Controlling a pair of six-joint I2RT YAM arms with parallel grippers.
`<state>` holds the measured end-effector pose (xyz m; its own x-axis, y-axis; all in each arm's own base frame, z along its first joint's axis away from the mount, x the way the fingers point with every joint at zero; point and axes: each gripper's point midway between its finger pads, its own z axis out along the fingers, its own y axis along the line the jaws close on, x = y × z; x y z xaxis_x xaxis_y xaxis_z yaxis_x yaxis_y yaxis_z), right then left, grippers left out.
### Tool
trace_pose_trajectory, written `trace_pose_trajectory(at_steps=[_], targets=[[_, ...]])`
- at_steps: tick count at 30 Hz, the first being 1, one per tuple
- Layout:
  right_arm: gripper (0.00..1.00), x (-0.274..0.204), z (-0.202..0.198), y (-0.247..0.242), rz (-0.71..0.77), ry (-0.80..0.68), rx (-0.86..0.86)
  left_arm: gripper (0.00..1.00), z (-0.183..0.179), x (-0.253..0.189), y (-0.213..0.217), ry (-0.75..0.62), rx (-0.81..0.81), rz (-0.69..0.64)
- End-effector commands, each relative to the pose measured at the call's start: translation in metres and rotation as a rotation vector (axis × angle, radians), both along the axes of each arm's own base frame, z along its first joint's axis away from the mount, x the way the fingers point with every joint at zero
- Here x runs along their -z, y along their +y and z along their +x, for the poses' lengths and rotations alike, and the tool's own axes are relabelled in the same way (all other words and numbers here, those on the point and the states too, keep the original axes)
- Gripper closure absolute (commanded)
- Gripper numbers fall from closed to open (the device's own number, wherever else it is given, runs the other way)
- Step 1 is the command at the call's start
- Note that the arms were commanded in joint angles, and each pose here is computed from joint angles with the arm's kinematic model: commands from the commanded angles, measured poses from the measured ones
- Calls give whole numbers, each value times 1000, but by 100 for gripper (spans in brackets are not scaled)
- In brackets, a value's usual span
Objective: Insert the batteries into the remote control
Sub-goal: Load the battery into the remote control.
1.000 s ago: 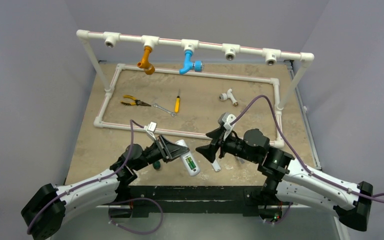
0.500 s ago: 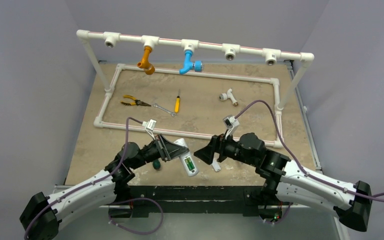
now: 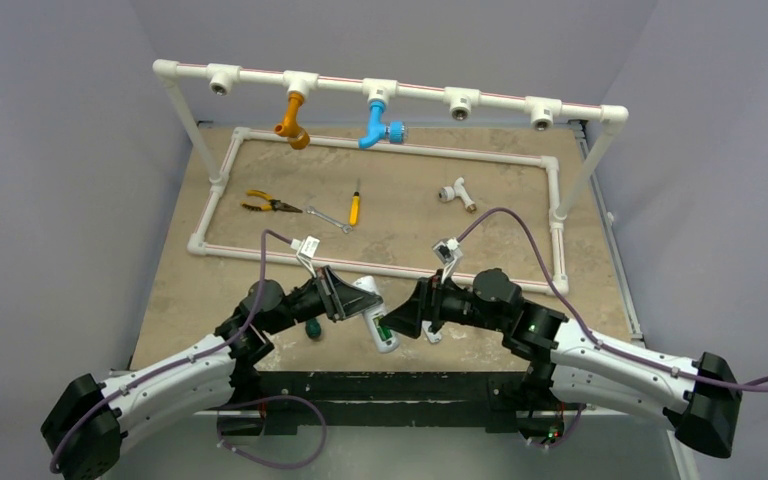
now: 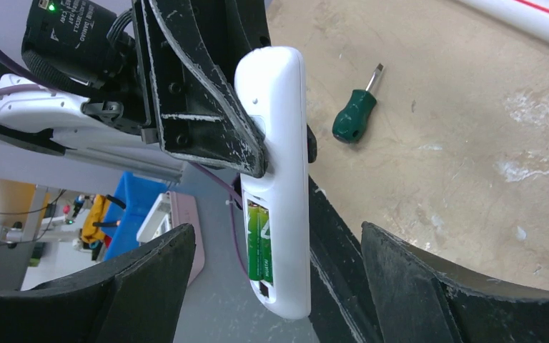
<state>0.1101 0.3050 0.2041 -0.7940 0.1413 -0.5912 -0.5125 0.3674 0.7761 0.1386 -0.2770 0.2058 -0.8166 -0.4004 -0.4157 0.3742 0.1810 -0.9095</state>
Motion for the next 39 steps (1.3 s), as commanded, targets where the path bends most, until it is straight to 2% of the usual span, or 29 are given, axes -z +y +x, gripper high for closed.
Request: trace_pose_trajectory(at_steps=[1, 8, 23, 33, 39], targets=[[19, -11, -6, 2, 70, -2, -30, 100, -5, -32, -3, -67, 30, -99], [34, -10, -7, 5, 78, 2, -40, 100, -5, -37, -5, -55, 40, -120], [51, -5, -8, 9, 71, 11, -63, 100, -4, -36, -4, -52, 31, -122], [52, -4, -9, 10, 63, 15, -70, 100, -3, -35, -6, -49, 31, -116], [58, -1, -10, 10, 50, 18, -71, 100, -2, -36, -8, -50, 36, -120]])
